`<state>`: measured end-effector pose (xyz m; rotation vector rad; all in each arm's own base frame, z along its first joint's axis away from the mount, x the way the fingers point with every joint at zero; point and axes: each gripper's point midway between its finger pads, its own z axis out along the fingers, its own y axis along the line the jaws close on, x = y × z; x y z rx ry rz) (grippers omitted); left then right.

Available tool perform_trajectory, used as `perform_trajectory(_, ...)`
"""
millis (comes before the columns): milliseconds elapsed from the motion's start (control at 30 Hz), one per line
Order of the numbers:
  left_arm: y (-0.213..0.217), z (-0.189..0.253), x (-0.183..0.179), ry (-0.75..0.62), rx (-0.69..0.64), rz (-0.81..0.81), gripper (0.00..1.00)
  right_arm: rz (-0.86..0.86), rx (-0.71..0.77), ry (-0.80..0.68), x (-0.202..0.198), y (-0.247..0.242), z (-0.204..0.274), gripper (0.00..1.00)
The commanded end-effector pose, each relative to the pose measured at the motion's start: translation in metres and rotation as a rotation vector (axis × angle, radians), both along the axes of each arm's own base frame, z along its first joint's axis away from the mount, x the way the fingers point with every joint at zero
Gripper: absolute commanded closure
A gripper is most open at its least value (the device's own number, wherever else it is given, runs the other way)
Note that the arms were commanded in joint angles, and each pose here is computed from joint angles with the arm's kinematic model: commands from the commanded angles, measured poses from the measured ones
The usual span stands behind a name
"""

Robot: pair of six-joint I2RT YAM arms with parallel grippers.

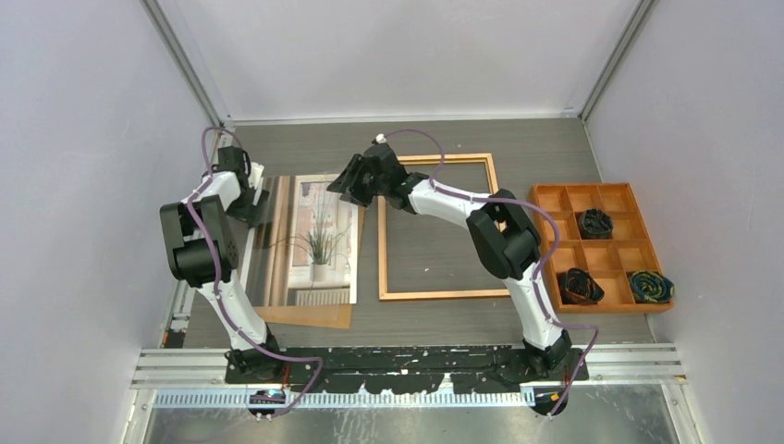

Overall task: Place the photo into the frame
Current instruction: Pick up the photo frame item at the center of the board, then place the photo frame item in the photo frame.

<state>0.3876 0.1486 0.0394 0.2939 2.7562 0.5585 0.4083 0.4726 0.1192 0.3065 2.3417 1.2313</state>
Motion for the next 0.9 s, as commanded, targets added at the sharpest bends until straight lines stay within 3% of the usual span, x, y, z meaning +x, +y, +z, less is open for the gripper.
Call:
perform_trajectory(0,-0.010,-0.010,-0.002,0.021,-0.031,-0.023,0.05,0.047,0.137,-0.049,-0.001,0.017,0.039,0.55)
perform_trajectory(233,-0.002,0.019,-0.003,0.011,-0.060,-0.009,0.03,0.045,0.134,-0.055,0.005,0.000,0.058,0.90)
perform_trajectory(333,0.013,0.052,-0.002,-0.027,-0.040,-0.003,0.02,0.073,0.158,-0.049,0.011,-0.021,0.086,0.98)
perform_trajectory(467,0.015,0.099,0.000,-0.094,-0.019,-0.037,0.01,0.100,0.160,-0.034,0.013,-0.072,0.115,0.99)
perform_trajectory(600,-0.013,0.127,0.003,-0.113,-0.062,-0.087,0.01,0.068,0.069,0.004,0.009,-0.144,0.114,0.99)
perform_trajectory(733,-0.062,0.123,0.006,-0.081,-0.050,-0.191,0.00,-0.002,-0.027,0.090,0.004,-0.223,0.083,0.99)
perform_trajectory(867,-0.128,0.103,0.010,-0.037,-0.055,-0.317,0.00,-0.039,-0.120,0.150,-0.003,-0.270,0.049,0.99)
